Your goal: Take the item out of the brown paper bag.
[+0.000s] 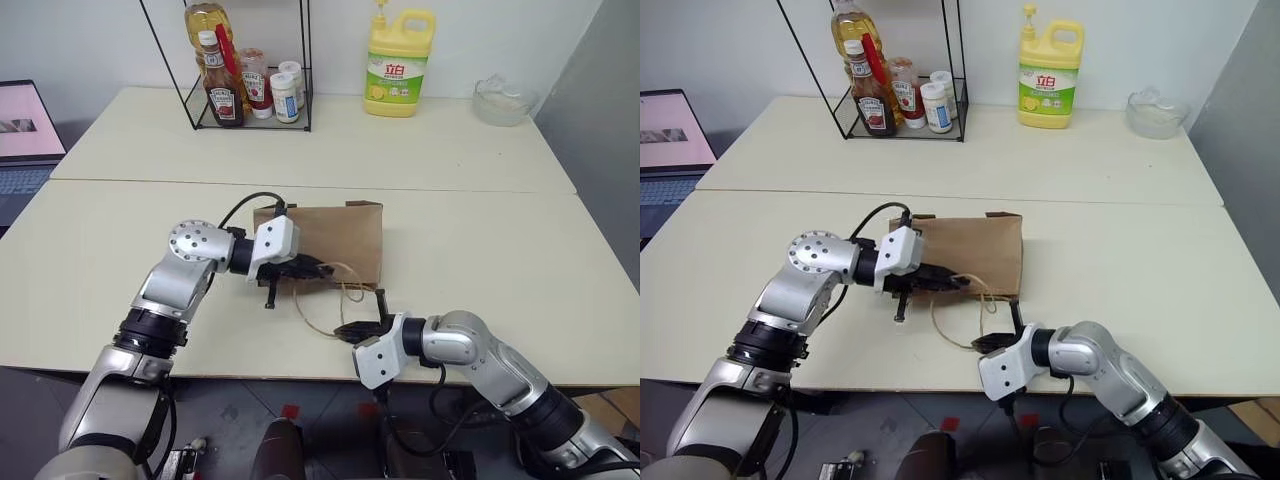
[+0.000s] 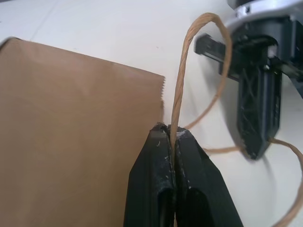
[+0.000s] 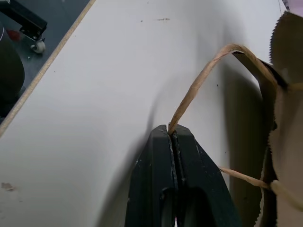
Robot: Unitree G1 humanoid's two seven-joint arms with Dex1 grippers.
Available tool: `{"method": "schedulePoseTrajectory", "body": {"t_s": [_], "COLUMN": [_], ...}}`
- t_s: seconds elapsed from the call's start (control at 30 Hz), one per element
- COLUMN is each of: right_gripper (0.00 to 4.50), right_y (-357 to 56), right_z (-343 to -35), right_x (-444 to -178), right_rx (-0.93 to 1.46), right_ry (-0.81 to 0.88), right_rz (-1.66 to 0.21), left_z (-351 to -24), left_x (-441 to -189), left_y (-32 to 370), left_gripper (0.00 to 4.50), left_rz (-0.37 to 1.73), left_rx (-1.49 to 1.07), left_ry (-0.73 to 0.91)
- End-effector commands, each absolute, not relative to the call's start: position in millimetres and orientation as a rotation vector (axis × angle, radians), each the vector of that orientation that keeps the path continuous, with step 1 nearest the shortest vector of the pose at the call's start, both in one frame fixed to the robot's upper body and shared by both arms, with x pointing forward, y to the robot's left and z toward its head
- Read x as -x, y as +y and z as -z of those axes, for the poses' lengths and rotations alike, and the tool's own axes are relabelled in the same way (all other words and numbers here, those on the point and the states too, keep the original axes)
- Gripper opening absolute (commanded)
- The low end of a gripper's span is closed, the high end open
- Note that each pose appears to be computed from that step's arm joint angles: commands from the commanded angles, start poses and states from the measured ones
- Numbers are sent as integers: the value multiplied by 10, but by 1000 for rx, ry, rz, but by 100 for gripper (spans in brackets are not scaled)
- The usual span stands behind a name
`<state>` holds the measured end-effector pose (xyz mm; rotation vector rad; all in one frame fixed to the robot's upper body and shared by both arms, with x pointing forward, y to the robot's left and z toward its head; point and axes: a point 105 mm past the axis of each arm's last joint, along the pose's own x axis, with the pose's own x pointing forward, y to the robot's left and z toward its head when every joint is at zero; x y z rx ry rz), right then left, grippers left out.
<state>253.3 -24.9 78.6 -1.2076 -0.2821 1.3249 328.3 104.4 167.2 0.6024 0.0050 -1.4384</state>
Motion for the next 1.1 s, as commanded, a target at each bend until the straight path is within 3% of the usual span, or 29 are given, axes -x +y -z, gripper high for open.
{"method": "schedulePoseTrajectory", "body": {"t_s": [0.03, 0.3, 0.8, 1.1], "right_gripper": [1, 1, 1, 1], "right_y": [-269, -291, -318, -335], "right_z": [-742, -624, -495, -474], "right_x": [-2470, -2418, -2357, -2348], "right_rx": [1192, 1182, 1189, 1203], "right_ry": [-249, -171, -95, -78], "right_rz": [-1360, -1397, -1437, -1439], "left_z": [-1974, -2308, -2615, -2721], "left_x": [-3354, -3505, -3806, -3841], "left_y": [1031, 1016, 1067, 1006], "left_gripper": [0, 0, 0, 0], "left_rz": [1394, 1337, 1222, 1212], "left_rx": [-576, -523, -540, -528], "left_ry": [-76, -113, -191, -220]}}
